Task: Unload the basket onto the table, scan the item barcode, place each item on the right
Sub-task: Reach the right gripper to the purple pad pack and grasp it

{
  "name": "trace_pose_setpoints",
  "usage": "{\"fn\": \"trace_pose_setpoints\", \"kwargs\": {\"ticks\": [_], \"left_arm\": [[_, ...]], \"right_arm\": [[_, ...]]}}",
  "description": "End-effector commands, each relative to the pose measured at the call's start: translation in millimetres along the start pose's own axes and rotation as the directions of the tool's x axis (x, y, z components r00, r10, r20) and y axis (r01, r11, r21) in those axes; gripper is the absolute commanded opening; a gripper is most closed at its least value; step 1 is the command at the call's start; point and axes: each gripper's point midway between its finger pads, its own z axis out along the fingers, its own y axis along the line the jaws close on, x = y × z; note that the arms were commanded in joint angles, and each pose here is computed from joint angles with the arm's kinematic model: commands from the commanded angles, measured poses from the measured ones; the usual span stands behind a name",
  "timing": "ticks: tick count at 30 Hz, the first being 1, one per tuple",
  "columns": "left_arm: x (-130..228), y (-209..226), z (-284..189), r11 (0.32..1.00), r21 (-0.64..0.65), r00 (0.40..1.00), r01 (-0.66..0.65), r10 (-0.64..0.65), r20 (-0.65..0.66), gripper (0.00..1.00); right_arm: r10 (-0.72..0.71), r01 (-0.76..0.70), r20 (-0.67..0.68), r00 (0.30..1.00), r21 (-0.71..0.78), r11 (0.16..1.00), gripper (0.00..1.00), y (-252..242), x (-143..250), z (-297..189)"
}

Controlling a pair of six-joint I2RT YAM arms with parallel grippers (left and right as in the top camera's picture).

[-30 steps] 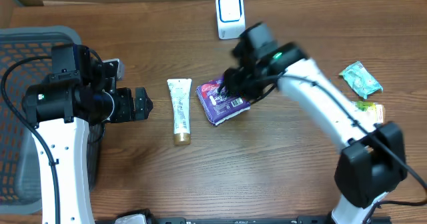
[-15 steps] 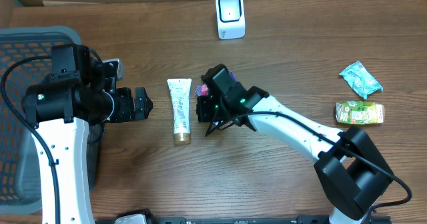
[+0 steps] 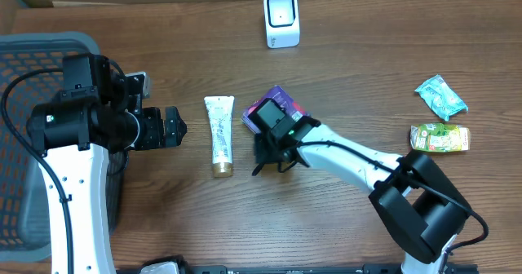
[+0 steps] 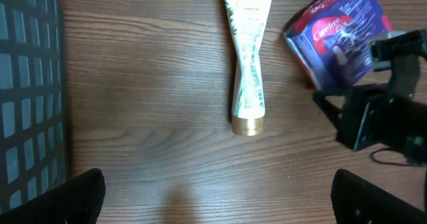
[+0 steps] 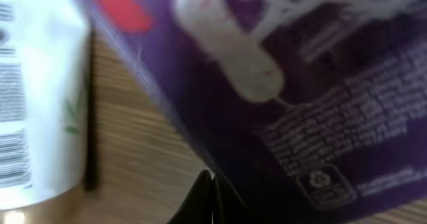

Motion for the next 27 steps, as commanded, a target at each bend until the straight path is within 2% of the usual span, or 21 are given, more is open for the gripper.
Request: {"fn": "trace_pose_setpoints", "kwargs": {"ticks": [1,3,4,6,8,10,11,12,13,16,19,20,23,27], "left_arm": [[-0.9,-1.0,0.1,1.0,-0.003,1.0,0.007,-0.007,0.001,1.0],[-0.8,-1.0,0.1,1.0,-0.003,1.0,0.007,-0.007,0.0,1.0],[-0.9,-1.0,0.1,1.0,-0.003,1.0,0.007,-0.007,0.001,1.0],[-0.9,-1.0,0.1,1.0,-0.003,1.0,0.007,-0.007,0.001,1.0],[-0.9,-1.0,0.1,1.0,-0.003,1.0,0.007,-0.007,0.001,0.99],[-0.9,-1.0,0.1,1.0,-0.003,1.0,0.007,-0.007,0.001,1.0],[-0.9,-1.0,0.1,1.0,-0.003,1.0,0.007,-0.007,0.001,1.0],[-0.8,-0.9,0.1,1.0,-0.003,1.0,0.007,-0.007,0.0,1.0],[-0.9,-1.0,0.1,1.0,-0.003,1.0,0.007,-0.007,0.001,1.0],[-0.9,-1.0,0.1,1.0,-0.003,1.0,0.007,-0.007,0.001,1.0],[-0.8,-1.0,0.1,1.0,-0.003,1.0,0.007,-0.007,0.0,1.0],[-0.9,-1.0,0.1,1.0,-0.003,1.0,0.007,-0.007,0.001,1.0],[-0.9,-1.0,0.1,1.0,-0.003,1.0,0.007,-0.007,0.001,1.0],[-0.9,-1.0,0.1,1.0,-0.003,1.0,0.007,-0.007,0.001,1.0]], "right_arm": [[0.109,-0.11,0.015,0.994,0.088,0.99,0.04,-51.4,-21.6,-12.2],[0.193,-0.198,0.057,0.98,0.125,0.972,0.04,-86.2,-41.9,-26.2],[0.264,-0.278,0.112,0.958,0.148,0.949,0.04,-118.5,-61.3,-35.2],[0.339,-0.359,0.152,0.928,0.133,0.924,0.05,-141.6,-77.0,-40.3],[0.46,-0.474,0.169,0.872,0.056,0.879,0.09,-165.6,-94.6,-46.9],[0.515,-0.507,0.102,0.851,-0.097,0.857,0.15,-162.6,-105.4,-52.1],[0.531,-0.515,0.019,0.847,-0.216,0.829,0.27,-151.4,-107.5,-58.0],[0.514,-0.503,-0.037,0.857,-0.281,0.817,0.5,-141.3,-104.8,-62.1],[0.504,-0.5,-0.072,0.861,-0.308,0.809,0.6,-134.0,-101.4,-63.8],[0.493,-0.52,-0.167,0.854,-0.32,0.792,0.76,-110.8,-83.6,-62.5],[0.498,-0.537,-0.202,0.843,-0.293,0.791,0.79,-88.5,-71.5,-56.2],[0.52,-0.553,-0.188,0.833,-0.261,0.792,0.85,-84.0,-69.6,-51.8],[0.609,-0.611,-0.066,0.79,-0.15,0.777,0.96,-80.6,-71.5,-38.7],[0.646,-0.635,0.056,0.761,-0.136,0.76,0.97,-68.8,-81.0,-33.7]]}}
